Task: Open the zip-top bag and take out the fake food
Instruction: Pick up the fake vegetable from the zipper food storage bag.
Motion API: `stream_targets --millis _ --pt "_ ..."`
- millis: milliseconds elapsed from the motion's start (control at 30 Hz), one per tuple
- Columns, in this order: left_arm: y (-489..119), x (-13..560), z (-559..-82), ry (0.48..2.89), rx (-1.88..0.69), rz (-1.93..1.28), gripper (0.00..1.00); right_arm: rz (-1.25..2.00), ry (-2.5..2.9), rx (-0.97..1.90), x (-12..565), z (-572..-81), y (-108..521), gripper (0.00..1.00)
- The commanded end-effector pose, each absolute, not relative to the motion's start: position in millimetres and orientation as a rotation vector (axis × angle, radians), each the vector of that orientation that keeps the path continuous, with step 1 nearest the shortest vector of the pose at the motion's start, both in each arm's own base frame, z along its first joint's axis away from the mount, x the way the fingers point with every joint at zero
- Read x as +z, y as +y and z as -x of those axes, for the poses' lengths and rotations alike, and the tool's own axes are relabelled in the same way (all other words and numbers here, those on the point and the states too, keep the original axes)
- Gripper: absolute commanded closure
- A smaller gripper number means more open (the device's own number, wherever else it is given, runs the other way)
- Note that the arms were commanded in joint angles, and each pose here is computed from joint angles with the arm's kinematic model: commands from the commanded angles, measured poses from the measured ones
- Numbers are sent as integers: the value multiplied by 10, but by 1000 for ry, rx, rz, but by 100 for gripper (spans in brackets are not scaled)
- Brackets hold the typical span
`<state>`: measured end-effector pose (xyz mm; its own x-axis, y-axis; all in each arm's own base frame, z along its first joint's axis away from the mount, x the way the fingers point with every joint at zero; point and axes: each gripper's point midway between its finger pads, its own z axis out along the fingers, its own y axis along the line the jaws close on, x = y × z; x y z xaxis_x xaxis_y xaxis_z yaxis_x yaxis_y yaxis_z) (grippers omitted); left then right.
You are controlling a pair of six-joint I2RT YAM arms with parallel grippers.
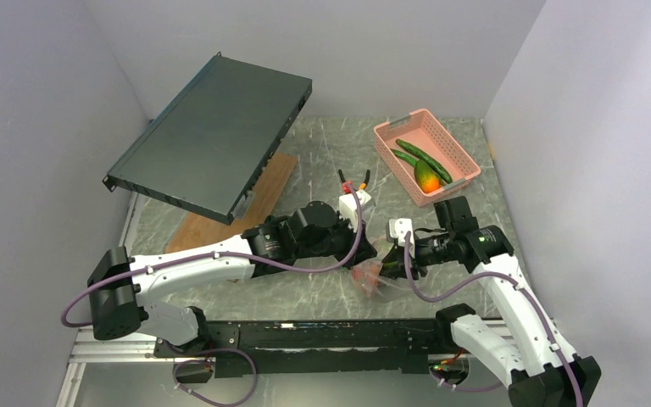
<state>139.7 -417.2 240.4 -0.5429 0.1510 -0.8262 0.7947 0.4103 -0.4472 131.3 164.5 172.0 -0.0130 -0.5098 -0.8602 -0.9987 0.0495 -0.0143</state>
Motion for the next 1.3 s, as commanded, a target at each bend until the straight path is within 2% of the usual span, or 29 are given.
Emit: stream_targets --millis 0,267,333,467,700,867,1133,1267 --pt "-4198 2590 -1456 1896 -1184 -747 100 1650 1428 960 1920 -1081 1733 63" --pt "-4320 2589 -1456 1891 -1231 -749 100 1639 1341 910 2408 -1186 1795 62" --pt "-4334 2623 -1462 1884 -1238 -747 100 1625 1375 889 2322 -1276 1796 64" --pt "-4323 2661 -1466 1874 -1244 -735 100 1579 1492 807 1938 -1442 1732 76" --pt "-4290 2630 -1466 1870 -1246 -721 100 1516 1594 784 1544 -1484 1684 80" --pt "-4215 2695 -1485 1845 -1233 -703 88 1420 1661 762 1506 -1620 1689 80" --pt "-3872 2759 -1565 1818 -1129 -646 51 1340 1743 784 1477 -1703 1687 78" --pt "-3624 2709 -1637 1835 -1019 -619 37 1392 1707 848 1521 -1591 1724 77"
